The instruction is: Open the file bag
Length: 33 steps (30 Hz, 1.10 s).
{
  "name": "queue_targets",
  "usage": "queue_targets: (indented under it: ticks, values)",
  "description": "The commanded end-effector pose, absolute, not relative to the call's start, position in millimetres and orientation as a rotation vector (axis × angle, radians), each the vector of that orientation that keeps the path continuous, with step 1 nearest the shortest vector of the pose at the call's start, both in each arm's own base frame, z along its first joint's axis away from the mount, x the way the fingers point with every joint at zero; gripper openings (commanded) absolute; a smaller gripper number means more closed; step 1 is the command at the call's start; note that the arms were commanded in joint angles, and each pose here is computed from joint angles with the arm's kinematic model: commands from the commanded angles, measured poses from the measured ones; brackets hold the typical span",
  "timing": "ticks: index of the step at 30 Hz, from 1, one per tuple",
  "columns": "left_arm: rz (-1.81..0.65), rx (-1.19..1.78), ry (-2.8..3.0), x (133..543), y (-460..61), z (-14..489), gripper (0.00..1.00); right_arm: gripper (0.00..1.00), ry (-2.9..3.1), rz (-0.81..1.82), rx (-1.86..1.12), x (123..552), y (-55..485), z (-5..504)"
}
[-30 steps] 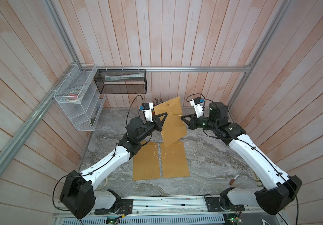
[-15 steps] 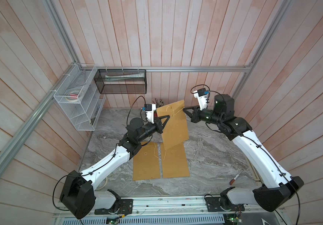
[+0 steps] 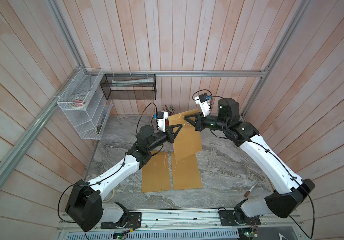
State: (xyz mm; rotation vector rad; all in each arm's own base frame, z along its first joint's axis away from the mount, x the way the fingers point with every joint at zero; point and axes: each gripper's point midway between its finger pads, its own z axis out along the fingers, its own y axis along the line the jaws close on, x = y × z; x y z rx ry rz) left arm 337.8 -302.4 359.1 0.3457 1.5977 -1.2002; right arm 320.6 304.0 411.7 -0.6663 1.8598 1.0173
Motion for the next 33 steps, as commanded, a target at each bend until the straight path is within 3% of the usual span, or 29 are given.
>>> queue_targets:
  ticks: [1, 15, 33]
  values:
    - [-1.220, 0.357, 1.582, 335, -306, 359, 0.00, 0.00, 1.807, 1.052, -0.725, 314, 321, 425]
    - [-1.206, 0.324, 1.566, 338, -302, 363, 0.00, 0.00, 1.774, 1.139, -0.827, 291, 364, 430]
    - [-1.155, 0.237, 1.560, 350, -285, 367, 0.00, 0.00, 1.804, 1.047, -0.728, 283, 333, 425]
